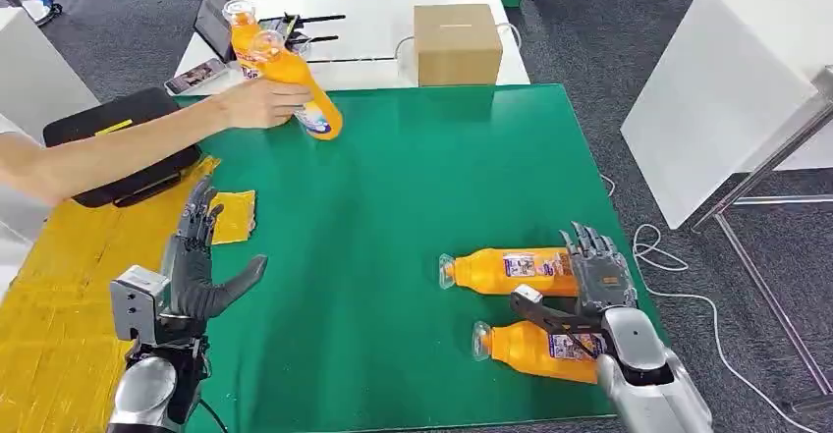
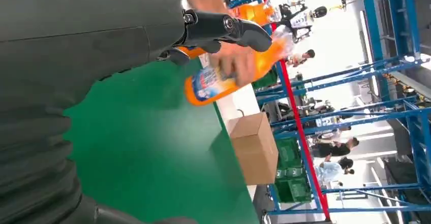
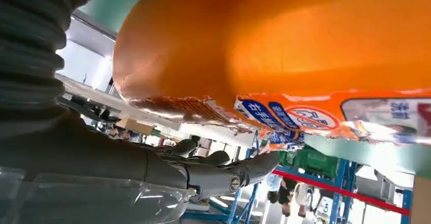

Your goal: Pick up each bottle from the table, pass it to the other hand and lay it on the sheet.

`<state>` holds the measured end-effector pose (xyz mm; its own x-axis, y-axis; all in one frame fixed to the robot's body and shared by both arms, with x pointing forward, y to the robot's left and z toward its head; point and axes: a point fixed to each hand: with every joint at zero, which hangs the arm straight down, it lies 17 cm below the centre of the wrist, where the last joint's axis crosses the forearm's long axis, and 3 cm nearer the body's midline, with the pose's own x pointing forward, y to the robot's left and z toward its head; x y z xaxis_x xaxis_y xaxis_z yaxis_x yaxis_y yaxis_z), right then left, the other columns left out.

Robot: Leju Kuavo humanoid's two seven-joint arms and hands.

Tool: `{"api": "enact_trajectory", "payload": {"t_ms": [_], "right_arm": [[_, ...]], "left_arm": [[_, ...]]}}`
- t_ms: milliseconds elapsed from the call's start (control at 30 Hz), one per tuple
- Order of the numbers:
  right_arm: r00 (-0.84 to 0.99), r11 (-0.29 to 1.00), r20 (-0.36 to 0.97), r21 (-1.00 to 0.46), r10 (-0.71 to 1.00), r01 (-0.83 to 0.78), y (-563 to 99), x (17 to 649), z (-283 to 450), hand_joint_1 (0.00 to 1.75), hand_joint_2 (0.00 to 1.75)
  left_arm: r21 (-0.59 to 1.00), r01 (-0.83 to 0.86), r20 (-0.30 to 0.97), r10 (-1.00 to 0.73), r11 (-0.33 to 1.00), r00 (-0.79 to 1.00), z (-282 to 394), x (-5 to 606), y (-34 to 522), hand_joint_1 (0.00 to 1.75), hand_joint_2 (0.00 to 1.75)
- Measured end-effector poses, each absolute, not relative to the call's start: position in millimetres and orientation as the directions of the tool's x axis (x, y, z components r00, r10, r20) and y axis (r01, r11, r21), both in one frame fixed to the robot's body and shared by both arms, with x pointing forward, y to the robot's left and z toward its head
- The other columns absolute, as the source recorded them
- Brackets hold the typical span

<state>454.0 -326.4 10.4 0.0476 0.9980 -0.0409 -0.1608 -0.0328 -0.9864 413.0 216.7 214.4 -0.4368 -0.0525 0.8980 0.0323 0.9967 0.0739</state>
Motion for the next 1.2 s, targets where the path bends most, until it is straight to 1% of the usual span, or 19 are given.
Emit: {"api": "enact_trajectory", "payload": {"t_ms": [33, 67, 267, 300, 333, 400, 500, 600, 767, 900, 1033, 1067, 1200], "right_arm": [[0.046, -0.036, -0.044, -0.985, 0.998, -0.168, -326, 455, 9, 0.7, 1.75], [0.044, -0.041, -0.05, -0.984, 0.998, -0.175, -326, 456, 7, 1.03, 1.75], [0.035, -0.054, -0.062, -0.977, 0.997, -0.205, -323, 458, -2, 1.03, 1.75], [0.034, -0.055, -0.063, -0.977, 0.997, -0.207, -323, 459, -3, 1.31, 1.75], [0.034, -0.056, -0.064, -0.977, 0.997, -0.208, -324, 459, -3, 1.34, 1.75], [0.034, -0.057, -0.066, -0.977, 0.997, -0.207, -324, 461, -2, 1.52, 1.75], [0.024, -0.062, -0.068, -0.976, 0.997, -0.208, -322, 462, -5, 1.61, 1.75], [0.017, -0.058, -0.063, -0.976, 0.998, -0.209, -321, 464, -6, 1.75, 1.75], [0.006, -0.027, -0.028, -0.979, 1.0, -0.204, -318, 469, -6, 1.75, 1.75], [0.01, 0.037, 0.036, -0.989, 0.999, -0.143, -311, 472, 4, 1.75, 1.75], [0.011, 0.239, 0.239, -0.971, 0.971, 0.011, -292, 475, 37, 1.75, 1.75], [0.007, 0.266, 0.267, -0.963, 0.964, 0.033, -290, 476, 43, 1.75, 1.75], [-0.038, 0.455, 0.456, -0.871, 0.889, 0.185, -270, 474, 88, 1.75, 1.75]], "left_arm": [[0.073, 0.033, 0.898, -0.051, 0.997, -0.436, 214, 414, 217, 0.0, 1.75], [0.072, 0.033, 0.899, -0.05, 0.997, -0.435, 214, 414, 217, 0.0, 1.75], [0.063, 0.041, 0.903, -0.039, 0.997, -0.427, 211, 416, 215, 0.0, 1.75], [0.062, 0.042, 0.904, -0.038, 0.997, -0.426, 211, 416, 215, 0.0, 1.75], [0.061, 0.041, 0.904, -0.038, 0.997, -0.426, 211, 416, 215, 0.0, 1.75], [0.06, 0.042, 0.905, -0.037, 0.997, -0.424, 210, 416, 215, 0.0, 1.75], [0.055, 0.043, 0.908, -0.032, 0.998, -0.418, 207, 417, 214, 0.0, 1.75], [0.049, 0.045, 0.91, -0.026, 0.998, -0.413, 205, 417, 214, 0.0, 1.75], [0.043, 0.047, 0.912, -0.02, 0.998, -0.41, 204, 418, 214, 0.0, 1.75], [0.041, 0.05, 0.913, -0.017, 0.998, -0.409, 203, 419, 213, 0.0, 1.75], [0.024, 0.103, 0.914, 0.02, 0.994, -0.405, 204, 416, 201, 0.0, 1.75], [0.023, 0.113, 0.914, 0.025, 0.993, -0.405, 204, 416, 198, 0.0, 1.75], [0.024, 0.194, 0.915, 0.057, 0.981, -0.399, 205, 412, 174, 0.0, 1.75]]}}
